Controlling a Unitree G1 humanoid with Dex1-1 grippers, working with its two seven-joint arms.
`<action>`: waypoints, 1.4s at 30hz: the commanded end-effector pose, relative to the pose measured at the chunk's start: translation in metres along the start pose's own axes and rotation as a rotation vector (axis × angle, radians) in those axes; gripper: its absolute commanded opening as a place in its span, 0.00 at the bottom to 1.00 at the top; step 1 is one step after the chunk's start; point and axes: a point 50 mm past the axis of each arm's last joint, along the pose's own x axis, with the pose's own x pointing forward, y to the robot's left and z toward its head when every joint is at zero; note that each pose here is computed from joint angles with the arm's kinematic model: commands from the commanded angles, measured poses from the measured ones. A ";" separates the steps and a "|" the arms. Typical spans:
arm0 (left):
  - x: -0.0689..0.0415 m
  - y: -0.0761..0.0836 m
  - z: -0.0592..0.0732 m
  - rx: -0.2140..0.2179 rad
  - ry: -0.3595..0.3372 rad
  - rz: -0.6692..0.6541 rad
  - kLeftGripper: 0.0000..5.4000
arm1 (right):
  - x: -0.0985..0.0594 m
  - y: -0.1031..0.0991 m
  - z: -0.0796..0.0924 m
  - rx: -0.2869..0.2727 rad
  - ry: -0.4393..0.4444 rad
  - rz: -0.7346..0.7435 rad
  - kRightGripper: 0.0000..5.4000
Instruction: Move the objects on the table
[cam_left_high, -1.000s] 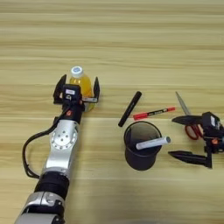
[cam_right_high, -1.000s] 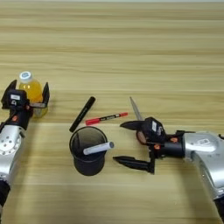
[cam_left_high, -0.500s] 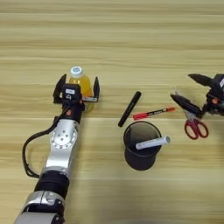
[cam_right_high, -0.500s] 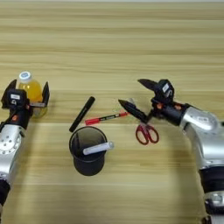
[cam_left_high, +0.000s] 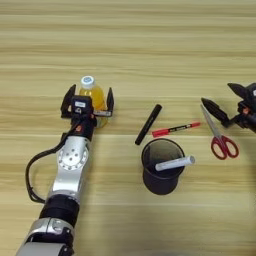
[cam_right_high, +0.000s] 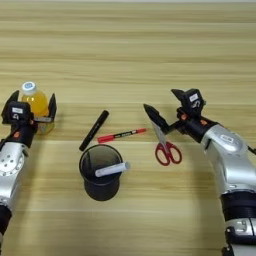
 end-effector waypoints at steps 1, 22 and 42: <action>0.003 -0.001 0.002 0.013 -0.012 -0.017 0.96 | 0.001 -0.005 -0.005 0.033 -0.012 -0.061 1.00; 0.002 -0.001 0.002 0.017 -0.008 -0.024 0.63 | 0.007 -0.005 -0.007 0.072 -0.088 -0.142 1.00; 0.040 0.004 0.045 0.062 -0.161 -0.069 0.63 | 0.013 -0.009 -0.006 0.071 -0.146 -0.246 1.00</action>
